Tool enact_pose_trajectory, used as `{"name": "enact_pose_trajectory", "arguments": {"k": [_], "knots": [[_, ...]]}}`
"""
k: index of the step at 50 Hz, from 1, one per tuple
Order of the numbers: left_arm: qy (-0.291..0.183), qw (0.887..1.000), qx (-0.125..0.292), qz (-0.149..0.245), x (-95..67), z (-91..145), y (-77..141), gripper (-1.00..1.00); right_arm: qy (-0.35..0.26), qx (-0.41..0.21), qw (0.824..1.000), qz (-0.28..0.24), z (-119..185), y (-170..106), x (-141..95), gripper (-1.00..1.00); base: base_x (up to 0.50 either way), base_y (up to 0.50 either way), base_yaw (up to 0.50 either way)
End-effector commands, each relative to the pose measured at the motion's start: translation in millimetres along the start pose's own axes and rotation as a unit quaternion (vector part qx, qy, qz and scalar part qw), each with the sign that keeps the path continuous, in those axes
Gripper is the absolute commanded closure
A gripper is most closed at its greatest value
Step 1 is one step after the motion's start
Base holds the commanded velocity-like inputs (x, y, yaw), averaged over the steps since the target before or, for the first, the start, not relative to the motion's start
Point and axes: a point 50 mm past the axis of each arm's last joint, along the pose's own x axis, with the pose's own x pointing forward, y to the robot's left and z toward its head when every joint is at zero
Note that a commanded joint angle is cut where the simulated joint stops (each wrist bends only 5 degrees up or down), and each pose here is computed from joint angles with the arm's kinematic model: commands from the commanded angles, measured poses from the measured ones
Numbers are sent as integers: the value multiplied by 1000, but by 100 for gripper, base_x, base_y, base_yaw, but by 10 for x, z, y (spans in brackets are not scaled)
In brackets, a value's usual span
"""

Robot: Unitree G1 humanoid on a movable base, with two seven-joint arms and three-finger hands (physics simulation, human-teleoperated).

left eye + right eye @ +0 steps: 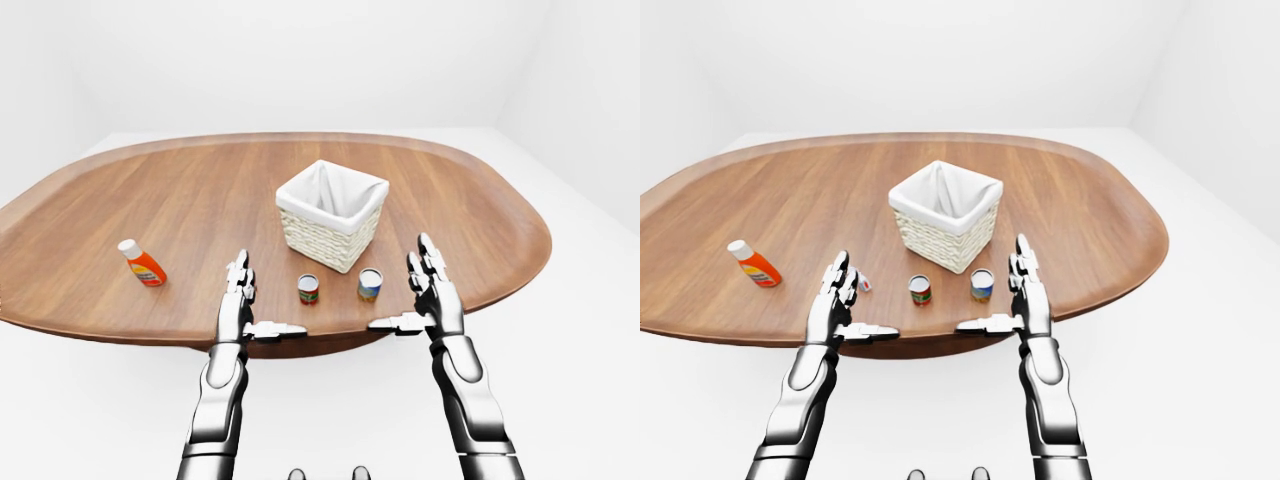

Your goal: Pick up the alphabet soup and the cream cheese box, and put them in the basket.

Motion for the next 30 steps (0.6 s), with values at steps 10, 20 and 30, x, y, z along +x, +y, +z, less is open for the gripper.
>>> {"name": "enact_pose_trajectory", "arguments": {"k": [10,20,30], "knots": [[-2,1000,1,-2,-7,14,-4,-100,2,-1,1000,-4,-10,-21,12,-100,17,0,0],[-1,1000,1,-3,-13,12,-10,-100,4,3,1000,-14,-6,-56,15,-100,18,-5,0],[-2,1000,1,-4,-10,-1,-12,-100,10,-11,1000,-4,-48,-26,9,-100,39,-11,0]]}}
